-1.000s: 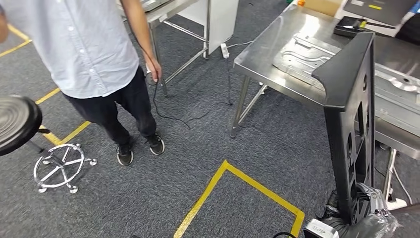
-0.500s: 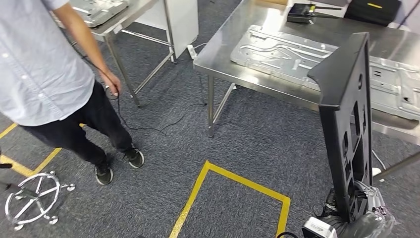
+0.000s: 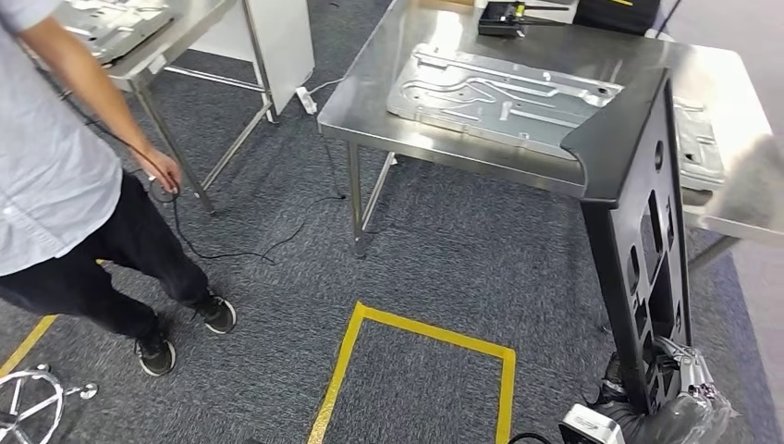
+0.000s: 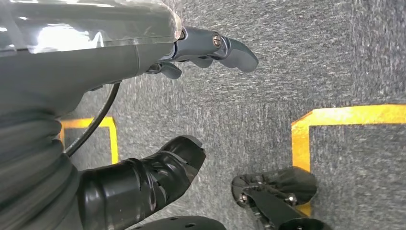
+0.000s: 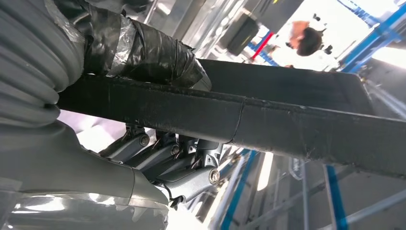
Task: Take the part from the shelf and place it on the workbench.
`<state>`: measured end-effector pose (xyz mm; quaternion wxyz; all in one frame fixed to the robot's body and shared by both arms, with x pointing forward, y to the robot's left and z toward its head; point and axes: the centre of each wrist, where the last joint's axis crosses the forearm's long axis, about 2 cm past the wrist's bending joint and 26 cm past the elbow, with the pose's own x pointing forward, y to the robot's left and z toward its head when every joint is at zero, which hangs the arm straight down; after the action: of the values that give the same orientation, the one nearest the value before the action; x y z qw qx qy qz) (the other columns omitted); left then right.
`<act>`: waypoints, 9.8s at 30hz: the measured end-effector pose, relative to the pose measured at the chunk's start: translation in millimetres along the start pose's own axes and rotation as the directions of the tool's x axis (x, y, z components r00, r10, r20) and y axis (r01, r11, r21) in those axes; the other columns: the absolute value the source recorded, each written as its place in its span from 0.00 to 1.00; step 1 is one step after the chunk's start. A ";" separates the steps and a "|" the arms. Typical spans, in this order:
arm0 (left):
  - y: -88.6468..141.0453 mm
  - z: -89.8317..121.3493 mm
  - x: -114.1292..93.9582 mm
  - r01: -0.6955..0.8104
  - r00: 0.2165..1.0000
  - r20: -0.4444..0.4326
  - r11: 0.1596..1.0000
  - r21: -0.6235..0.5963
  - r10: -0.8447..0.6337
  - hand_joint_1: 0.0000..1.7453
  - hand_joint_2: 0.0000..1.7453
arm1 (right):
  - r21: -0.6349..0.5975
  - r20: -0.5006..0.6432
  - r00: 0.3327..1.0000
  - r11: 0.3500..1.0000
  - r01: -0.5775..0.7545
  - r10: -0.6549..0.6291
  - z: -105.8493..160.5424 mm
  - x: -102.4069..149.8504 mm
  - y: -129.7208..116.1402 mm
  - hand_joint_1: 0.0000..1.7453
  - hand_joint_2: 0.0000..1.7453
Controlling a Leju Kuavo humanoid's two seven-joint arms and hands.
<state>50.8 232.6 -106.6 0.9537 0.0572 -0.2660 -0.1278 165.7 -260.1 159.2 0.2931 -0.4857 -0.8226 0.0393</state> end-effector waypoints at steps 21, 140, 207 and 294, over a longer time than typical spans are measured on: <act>5.0 -0.8 -1.0 -0.015 0.999 -0.034 0.999 0.049 0.017 0.00 1.00 | 0.002 -0.016 1.000 1.000 0.026 -0.026 -0.4 3.0 2.7 1.00 1.00; 6.0 -7.0 14.4 0.068 0.998 -0.013 0.997 -0.019 -0.069 0.00 1.00 | -0.146 0.294 0.949 0.975 0.166 -0.118 -89.4 27.2 42.6 1.00 1.00; 7.8 -14.1 33.7 0.160 0.987 0.008 0.985 -0.070 -0.160 0.00 1.00 | -0.052 0.300 0.954 0.998 0.029 -0.012 -150.7 22.4 97.9 1.00 1.00; 2.8 -18.0 52.8 0.295 0.955 -0.027 0.954 -0.049 -0.297 0.00 0.00 | 0.506 0.652 0.687 0.489 -0.710 0.323 -131.9 -68.8 212.4 0.14 1.00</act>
<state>104.5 221.5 -95.4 0.9292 0.0774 -0.2353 -0.2741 423.7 -234.1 163.3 0.2230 -0.5325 -0.5851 0.5695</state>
